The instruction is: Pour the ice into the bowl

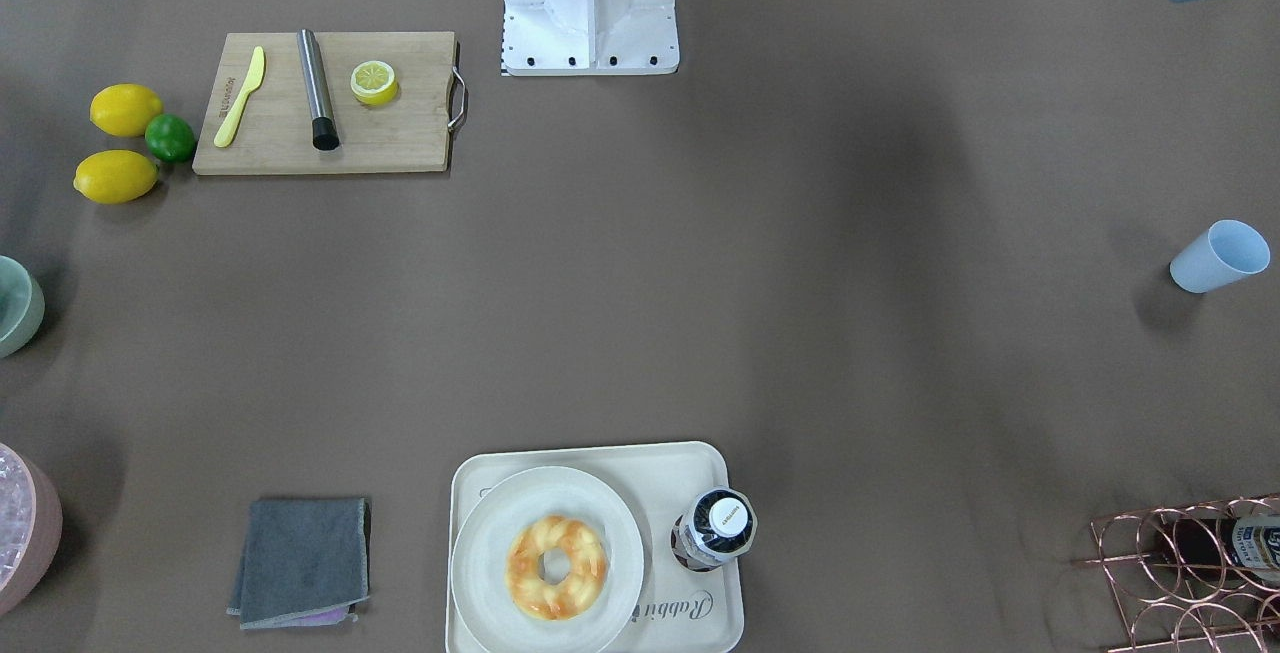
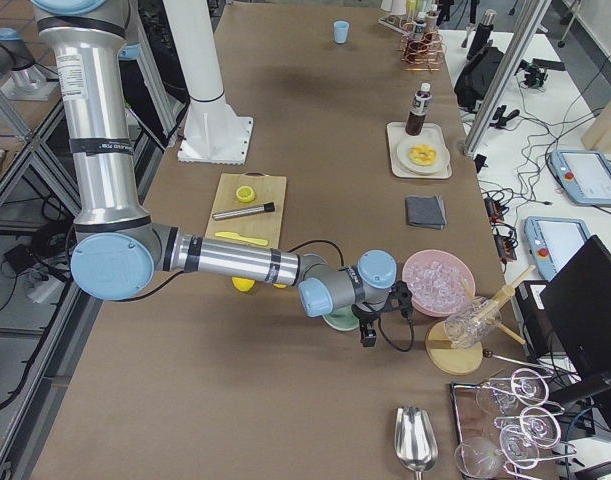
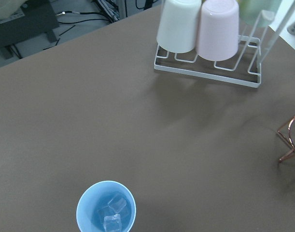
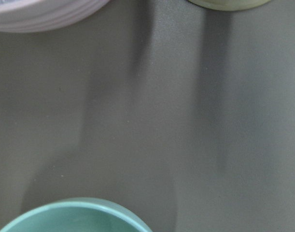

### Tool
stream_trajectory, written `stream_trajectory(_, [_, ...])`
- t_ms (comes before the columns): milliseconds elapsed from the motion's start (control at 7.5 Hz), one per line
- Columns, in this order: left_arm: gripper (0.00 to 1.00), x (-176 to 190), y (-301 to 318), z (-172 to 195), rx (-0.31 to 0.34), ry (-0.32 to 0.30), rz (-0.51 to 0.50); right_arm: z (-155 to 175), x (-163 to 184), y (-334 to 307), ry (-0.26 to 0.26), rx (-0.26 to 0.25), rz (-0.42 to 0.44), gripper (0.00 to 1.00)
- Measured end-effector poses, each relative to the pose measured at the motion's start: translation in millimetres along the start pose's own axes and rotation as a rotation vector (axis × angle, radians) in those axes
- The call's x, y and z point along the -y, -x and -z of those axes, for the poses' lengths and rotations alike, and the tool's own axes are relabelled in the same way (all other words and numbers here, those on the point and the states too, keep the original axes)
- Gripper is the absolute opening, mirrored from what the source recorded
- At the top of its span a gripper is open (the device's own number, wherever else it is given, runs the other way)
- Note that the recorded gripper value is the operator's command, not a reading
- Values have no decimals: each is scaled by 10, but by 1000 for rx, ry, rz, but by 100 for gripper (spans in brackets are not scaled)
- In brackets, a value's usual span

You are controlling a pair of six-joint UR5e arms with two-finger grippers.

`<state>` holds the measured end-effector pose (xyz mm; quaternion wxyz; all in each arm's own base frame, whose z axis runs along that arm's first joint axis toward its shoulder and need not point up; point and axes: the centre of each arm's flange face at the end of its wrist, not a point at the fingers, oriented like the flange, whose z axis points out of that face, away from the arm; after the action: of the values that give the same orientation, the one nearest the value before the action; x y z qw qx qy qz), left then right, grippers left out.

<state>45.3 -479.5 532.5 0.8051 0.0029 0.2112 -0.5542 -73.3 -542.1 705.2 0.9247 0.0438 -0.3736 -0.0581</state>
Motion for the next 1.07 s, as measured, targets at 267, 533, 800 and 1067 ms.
stream_trajectory(267, [96, -169, 19, -165, 96, -99, 92, -112, -40, 18, -24, 3, 1, 9])
stream_trajectory(533, [96, -416, 51, -410, 173, -186, 120, -140, -73, 47, -33, 4, 5, 0])
stream_trajectory(800, [96, -715, 66, -654, 232, -275, 128, -135, -105, 56, -33, 10, 7, 0])
stream_trajectory(1067, [96, -1008, -85, -881, 285, -363, 129, -124, -119, 72, -33, 17, 9, 0])
